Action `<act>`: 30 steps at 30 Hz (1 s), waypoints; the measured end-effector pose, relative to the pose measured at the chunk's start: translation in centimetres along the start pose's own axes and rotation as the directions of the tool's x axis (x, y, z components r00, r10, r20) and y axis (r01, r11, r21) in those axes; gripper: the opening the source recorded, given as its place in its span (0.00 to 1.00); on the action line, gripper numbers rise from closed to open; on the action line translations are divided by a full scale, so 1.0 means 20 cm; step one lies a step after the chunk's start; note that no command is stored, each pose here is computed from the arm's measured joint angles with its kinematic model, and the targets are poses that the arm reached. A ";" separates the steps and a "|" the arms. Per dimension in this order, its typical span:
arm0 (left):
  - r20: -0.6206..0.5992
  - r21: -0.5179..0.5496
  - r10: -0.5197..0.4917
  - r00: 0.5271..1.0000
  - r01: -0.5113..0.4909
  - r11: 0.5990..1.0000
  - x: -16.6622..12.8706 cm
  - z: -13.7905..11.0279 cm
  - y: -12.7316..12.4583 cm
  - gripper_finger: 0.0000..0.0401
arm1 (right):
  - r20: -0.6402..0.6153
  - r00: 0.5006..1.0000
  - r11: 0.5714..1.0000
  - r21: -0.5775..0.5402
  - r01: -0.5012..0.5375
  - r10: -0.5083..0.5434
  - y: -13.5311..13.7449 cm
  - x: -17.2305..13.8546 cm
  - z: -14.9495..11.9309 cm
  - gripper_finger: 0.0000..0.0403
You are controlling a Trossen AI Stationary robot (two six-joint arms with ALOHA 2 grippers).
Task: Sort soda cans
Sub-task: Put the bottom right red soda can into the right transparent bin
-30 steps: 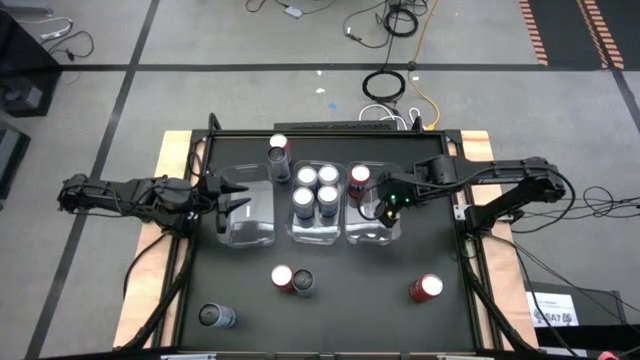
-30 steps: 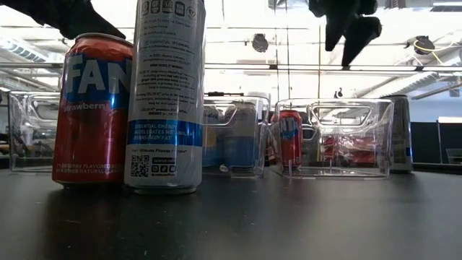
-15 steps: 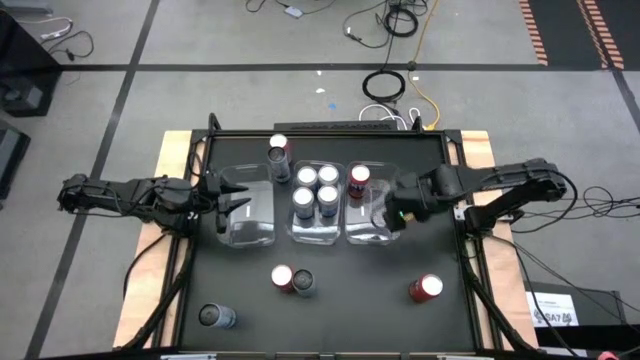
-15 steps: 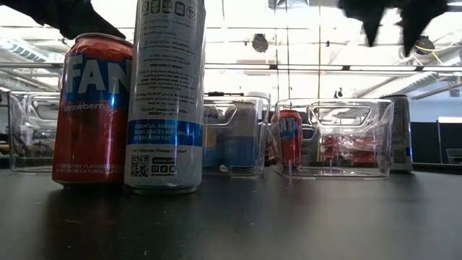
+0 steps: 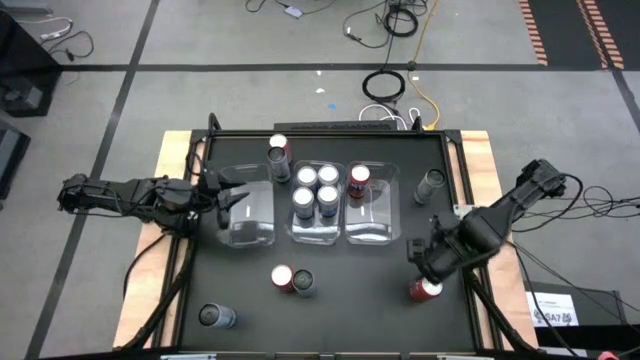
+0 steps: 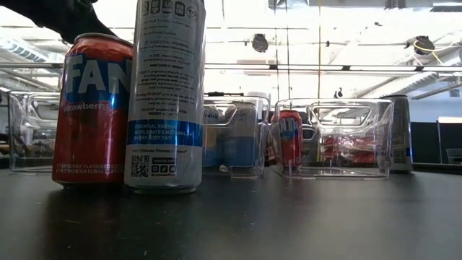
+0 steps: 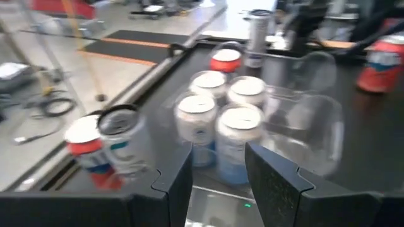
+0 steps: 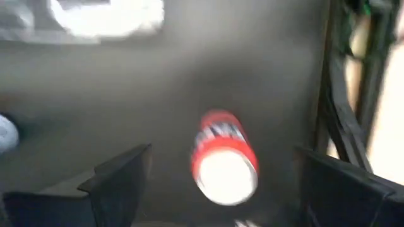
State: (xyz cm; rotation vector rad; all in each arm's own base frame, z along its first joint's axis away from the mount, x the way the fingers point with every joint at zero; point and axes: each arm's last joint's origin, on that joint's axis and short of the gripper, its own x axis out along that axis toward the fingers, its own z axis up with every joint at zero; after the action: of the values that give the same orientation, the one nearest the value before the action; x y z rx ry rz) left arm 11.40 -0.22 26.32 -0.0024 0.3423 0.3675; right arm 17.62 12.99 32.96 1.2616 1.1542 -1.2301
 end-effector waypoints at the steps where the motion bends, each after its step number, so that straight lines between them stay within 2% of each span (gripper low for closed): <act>1: 0.004 0.000 0.023 1.000 -0.023 1.000 0.00 0.00 0.00 0.39 | -0.030 0.999 1.000 0.000 0.032 -0.032 0.00 0.01 -0.02 0.91; 6: 0.014 -0.001 0.102 0.995 -0.102 0.995 0.00 0.00 0.01 0.39 | -0.020 0.995 0.995 -0.009 0.097 -0.097 0.04 0.08 -0.09 0.91; 15: 0.030 -0.008 0.164 0.986 -0.164 0.986 0.00 0.01 0.02 0.39 | -0.031 0.992 0.991 -0.045 0.123 -0.124 0.06 0.18 -0.19 0.91; 22: 0.031 -0.010 0.167 0.985 -0.167 0.986 0.00 0.01 0.02 0.39 | -0.083 0.994 0.995 -0.071 0.068 -0.074 0.03 0.35 -0.21 0.91; 30: 0.080 -0.047 0.162 0.984 -0.159 0.986 0.00 0.04 0.02 0.39 | -0.083 0.994 0.994 -0.083 0.066 -0.073 0.00 0.47 -0.20 0.91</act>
State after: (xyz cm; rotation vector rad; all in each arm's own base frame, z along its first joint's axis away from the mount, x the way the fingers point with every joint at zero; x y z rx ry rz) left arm 11.44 0.19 27.06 0.0009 0.2528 0.5328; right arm 18.19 16.82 23.45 1.2329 1.3070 -1.1778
